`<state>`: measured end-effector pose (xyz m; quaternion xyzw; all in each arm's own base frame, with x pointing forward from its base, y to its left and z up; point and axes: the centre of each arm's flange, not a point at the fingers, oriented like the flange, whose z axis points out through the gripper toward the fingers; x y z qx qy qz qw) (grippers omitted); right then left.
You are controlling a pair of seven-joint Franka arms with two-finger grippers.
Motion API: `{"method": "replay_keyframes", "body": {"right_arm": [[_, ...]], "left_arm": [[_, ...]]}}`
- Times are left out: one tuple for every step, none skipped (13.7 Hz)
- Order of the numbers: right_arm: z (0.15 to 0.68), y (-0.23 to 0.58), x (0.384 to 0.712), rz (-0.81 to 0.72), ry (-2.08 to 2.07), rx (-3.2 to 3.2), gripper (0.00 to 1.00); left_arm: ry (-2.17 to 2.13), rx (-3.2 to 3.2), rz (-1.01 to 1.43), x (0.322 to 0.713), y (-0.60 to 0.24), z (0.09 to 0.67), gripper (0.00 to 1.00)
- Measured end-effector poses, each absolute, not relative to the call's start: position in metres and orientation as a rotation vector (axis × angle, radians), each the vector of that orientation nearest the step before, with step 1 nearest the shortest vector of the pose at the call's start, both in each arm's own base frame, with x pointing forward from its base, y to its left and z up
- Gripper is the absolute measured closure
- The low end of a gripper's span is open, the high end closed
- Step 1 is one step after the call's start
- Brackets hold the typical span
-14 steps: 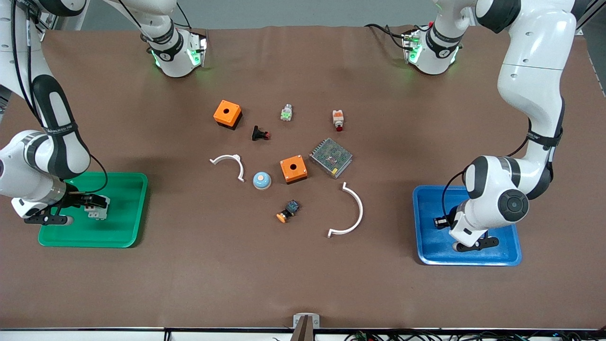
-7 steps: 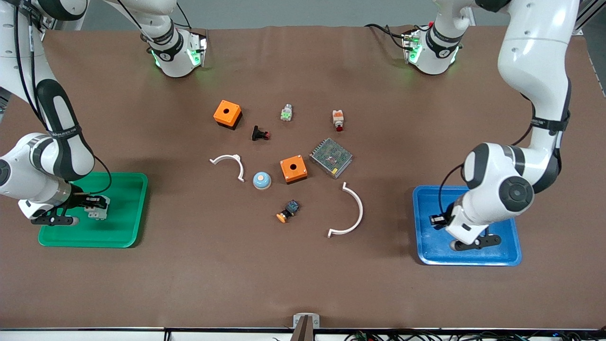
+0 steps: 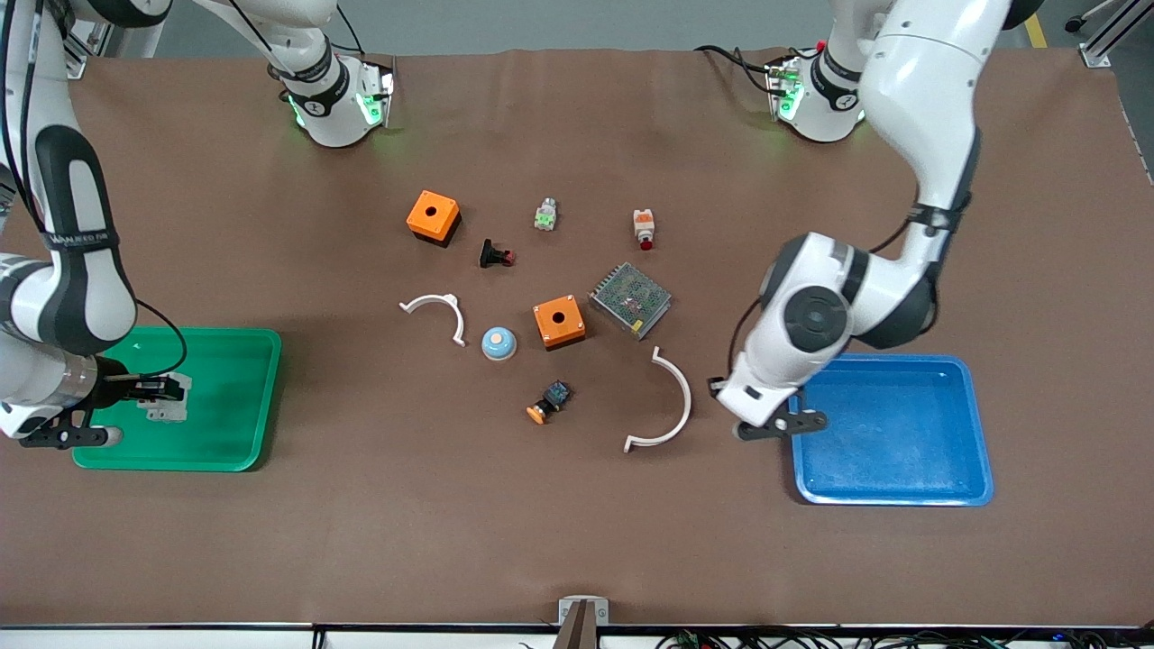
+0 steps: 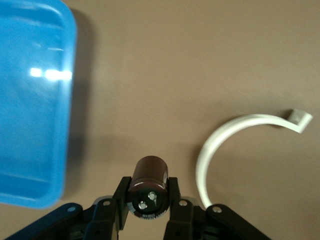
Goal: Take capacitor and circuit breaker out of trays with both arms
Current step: 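Lift the capacitor and breaker out of the trays toward the table middle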
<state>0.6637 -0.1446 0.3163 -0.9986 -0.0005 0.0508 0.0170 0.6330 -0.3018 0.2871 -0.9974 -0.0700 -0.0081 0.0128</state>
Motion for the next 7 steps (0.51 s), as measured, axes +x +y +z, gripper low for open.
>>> {"method": "replay_keyframes", "body": {"right_arm": [[0.335,-0.119,0.665,0.161,0.014,-3.106,0.6],[0.347,-0.091,0.666,0.16,0.04,-3.11,0.6],[0.351,-0.061,0.666,0.157,0.071,-3.114,0.6],[0.35,-0.029,0.664,0.153,0.105,-3.116,0.6],[0.345,0.003,0.663,0.136,0.144,-3.115,0.6],[0.337,0.035,0.66,0.108,0.182,-3.112,0.6],[0.326,0.065,0.656,0.071,0.212,-3.109,0.6]], "left_arm": [[-0.245,-3.106,-0.03,0.624,-0.323,0.284,0.66],[-0.265,-3.105,-0.03,0.615,-0.343,0.281,0.66],[-0.282,-3.104,-0.028,0.604,-0.363,0.277,0.66],[-0.297,-3.105,-0.03,0.595,-0.382,0.271,0.66],[-0.31,-3.111,-0.038,0.586,-0.397,0.266,0.66],[-0.318,-3.118,-0.046,0.579,-0.411,0.259,0.66],[-0.319,-3.125,-0.051,0.571,-0.424,0.252,0.66]]}}
